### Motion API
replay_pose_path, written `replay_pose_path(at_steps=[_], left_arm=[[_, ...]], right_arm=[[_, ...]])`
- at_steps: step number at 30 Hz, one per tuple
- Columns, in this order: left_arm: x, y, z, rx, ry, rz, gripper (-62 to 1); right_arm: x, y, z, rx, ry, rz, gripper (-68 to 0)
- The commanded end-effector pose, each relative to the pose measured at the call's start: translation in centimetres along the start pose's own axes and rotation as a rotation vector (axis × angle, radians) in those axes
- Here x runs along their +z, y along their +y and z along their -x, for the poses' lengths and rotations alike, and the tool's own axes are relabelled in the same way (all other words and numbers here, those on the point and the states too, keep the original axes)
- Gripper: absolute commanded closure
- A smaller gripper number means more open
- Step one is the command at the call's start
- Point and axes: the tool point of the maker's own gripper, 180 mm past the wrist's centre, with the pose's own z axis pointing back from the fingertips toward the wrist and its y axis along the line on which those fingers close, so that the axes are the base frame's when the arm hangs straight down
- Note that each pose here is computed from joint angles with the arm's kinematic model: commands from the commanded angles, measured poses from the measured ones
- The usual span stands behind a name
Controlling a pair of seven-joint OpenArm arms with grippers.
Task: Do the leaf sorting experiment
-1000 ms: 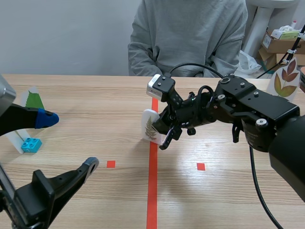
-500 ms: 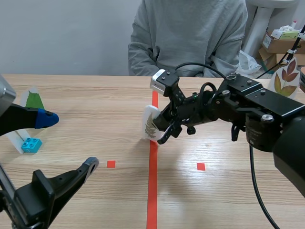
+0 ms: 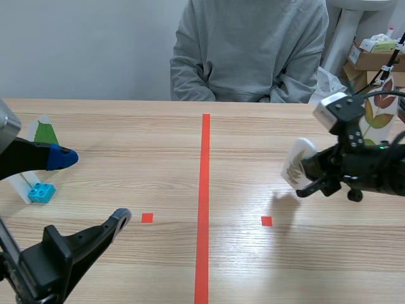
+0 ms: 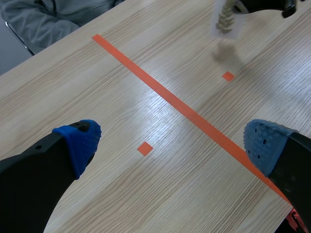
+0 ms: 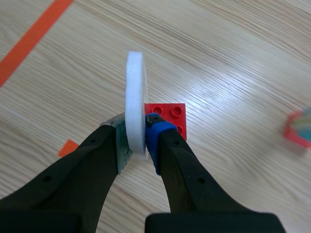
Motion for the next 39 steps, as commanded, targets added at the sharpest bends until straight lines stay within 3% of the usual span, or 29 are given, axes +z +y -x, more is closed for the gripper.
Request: replay_pose_path(at_steps=[1,8,16,23,27,35,39], left_arm=[[0.0,0.1,-0.6,0.005,-0.026,-0.004,-62.3],[0.0,0.1,-0.6,0.005,-0.027,-0.004,-62.3],[0.0,0.1,-0.6,0.005,-0.027,-0.004,-62.3],[0.0,0.1,-0.6,0.005,-0.026,-0.004,-62.3],[0.0,0.1,-0.6,0.005,-0.026,-0.004,-62.3],[0.0,0.1,-0.6,0.005,-0.026,-0.004,-62.3],[0.0,0.1,-0.6,0.005,-0.026,-0.004,-62.3]], right_arm=[[0.7,-1.1,-0.7,-0.012,-0.031,0.029,-1.7],[5.0,-6.5,2.4,-0.157,-0.023,0.197,-1.7],[8.7,-12.8,4.4,-0.229,-0.042,0.388,-1.7],[6.8,-13.8,6.0,-0.262,-0.018,0.342,-1.7],[5.6,-14.2,5.4,-0.27,-0.027,0.305,-1.7],[4.4,-16.0,3.3,-0.281,-0.079,0.327,-1.7],[4.0,-16.3,3.5,-0.309,-0.092,0.331,-1.7]])
